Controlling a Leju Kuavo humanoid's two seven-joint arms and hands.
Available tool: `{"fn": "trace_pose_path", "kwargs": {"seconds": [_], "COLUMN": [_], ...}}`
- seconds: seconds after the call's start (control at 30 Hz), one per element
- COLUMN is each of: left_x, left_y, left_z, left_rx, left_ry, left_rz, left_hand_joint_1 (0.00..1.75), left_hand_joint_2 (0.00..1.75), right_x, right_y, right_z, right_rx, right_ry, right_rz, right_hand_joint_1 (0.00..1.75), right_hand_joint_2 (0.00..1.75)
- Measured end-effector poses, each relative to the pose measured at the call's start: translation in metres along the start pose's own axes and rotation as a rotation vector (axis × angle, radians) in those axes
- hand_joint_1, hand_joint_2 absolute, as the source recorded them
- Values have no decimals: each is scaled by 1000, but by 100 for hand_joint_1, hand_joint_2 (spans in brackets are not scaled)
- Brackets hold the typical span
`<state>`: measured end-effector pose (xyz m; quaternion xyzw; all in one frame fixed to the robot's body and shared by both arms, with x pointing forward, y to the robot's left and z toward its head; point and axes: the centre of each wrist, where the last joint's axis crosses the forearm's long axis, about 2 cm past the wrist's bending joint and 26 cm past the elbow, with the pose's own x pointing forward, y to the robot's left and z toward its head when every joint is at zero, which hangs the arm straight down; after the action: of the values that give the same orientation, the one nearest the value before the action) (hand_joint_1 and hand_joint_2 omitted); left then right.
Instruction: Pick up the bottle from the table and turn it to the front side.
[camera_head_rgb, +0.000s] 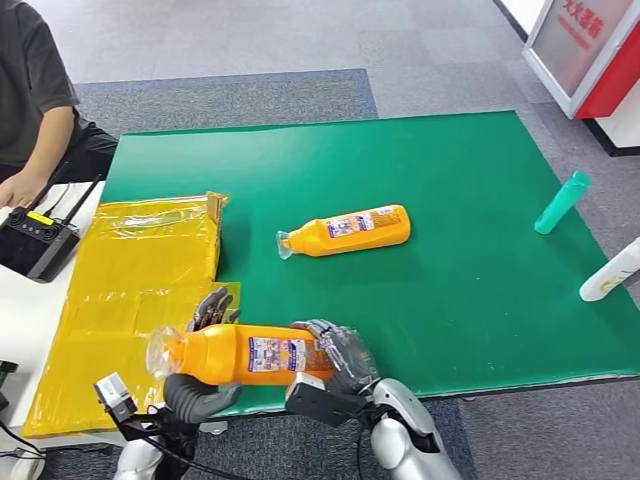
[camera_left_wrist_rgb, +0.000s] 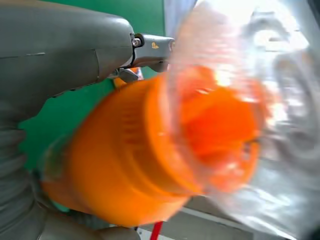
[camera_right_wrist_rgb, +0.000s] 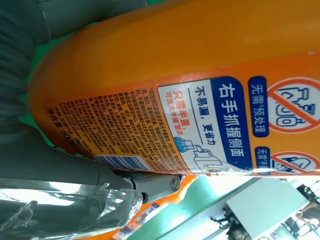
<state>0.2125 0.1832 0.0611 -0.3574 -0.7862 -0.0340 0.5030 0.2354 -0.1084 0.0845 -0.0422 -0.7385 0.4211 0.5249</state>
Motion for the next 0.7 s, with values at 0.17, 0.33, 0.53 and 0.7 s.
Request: {"fn": "trace_pose_path", "kwargs": {"seconds": [0.17, 0.33, 0.53, 0.7], "left_x": [5, 8, 9, 9], "left_y": [-1, -1, -1, -2], "left_z": [-5, -7, -8, -7], "left_rx": [-18, -31, -36, -36], "left_ry": [-36, -49, -50, -48], "left_rz": [21, 23, 18, 18], "left_hand_joint_1": [3, 42, 44, 175], "left_hand_joint_2": [175, 175, 175, 175], "right_x": [0, -1, -2, -2], "right_y": [8, 12, 13, 13], "right_z": [0, 1, 0, 0], "right_rx": [25, 41, 41, 41], "right_ry": [5, 8, 12, 13], "right_rz": [-20, -33, -38, -38], "right_hand_joint_1": [175, 175, 175, 175], "right_hand_joint_2": [175, 175, 175, 175]}}
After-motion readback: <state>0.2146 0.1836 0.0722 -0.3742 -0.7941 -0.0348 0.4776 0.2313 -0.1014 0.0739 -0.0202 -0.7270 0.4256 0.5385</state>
